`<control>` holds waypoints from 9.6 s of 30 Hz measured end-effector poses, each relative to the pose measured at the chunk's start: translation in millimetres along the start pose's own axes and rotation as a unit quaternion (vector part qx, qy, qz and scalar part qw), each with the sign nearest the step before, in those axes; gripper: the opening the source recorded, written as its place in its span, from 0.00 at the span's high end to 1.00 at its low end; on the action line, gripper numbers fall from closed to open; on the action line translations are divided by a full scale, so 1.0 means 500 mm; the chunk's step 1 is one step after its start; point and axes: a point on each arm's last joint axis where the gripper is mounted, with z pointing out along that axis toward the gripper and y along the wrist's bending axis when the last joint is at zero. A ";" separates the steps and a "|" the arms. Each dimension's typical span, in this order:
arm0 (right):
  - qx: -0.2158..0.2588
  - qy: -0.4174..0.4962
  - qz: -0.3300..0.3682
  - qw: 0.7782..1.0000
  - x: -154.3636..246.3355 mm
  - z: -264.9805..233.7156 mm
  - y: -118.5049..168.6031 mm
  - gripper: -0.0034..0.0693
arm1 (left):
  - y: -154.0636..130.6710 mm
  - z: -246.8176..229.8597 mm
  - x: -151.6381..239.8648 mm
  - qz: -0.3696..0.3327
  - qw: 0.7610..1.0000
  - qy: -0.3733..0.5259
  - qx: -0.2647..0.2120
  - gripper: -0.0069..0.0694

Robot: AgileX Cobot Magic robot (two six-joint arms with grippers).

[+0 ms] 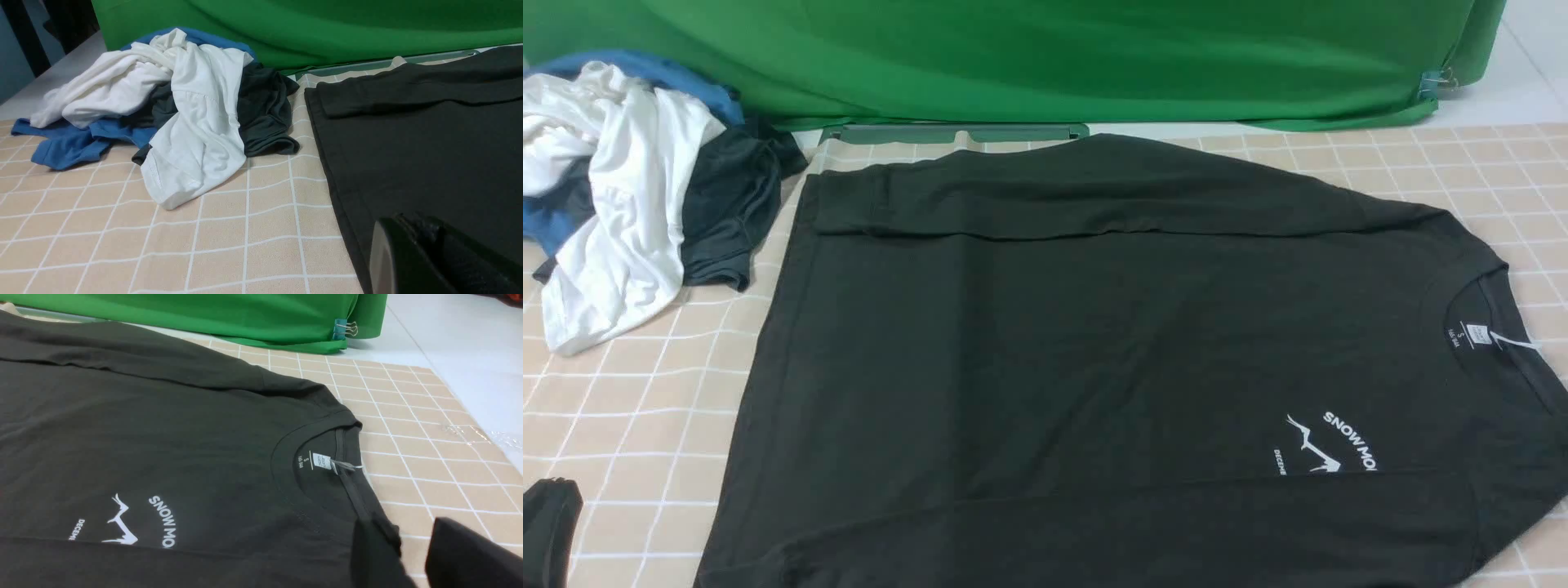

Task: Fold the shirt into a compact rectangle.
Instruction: 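Grasp the left edge of the dark T-shirt lying flat on the table, then fold the left side of the black T-shirt inward over its body, then grab the top left corner of the dark shirt with the left gripper, then fold the left side of the dark shirt inward over its body with the left gripper, then grasp the near edge of the shirt at its hem and shoulder corners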

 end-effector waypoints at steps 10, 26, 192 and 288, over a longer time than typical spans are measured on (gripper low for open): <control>0.000 0.000 0.000 1.000 0.000 0.000 0.000 0.63 | 0.000 0.000 0.000 0.000 1.000 0.000 0.000 0.88; 0.000 0.000 0.000 1.000 0.000 0.000 0.000 0.63 | 0.001 0.000 -0.009 -0.035 0.999 -0.026 -0.002 0.88; -0.233 0.276 0.032 0.932 -0.301 0.149 0.124 0.83 | -0.060 0.828 -0.119 -0.134 0.900 0.412 0.057 0.27; -0.226 0.363 0.021 0.904 -0.300 0.206 0.150 0.78 | -0.047 0.221 -0.002 -0.085 0.722 0.681 0.083 0.46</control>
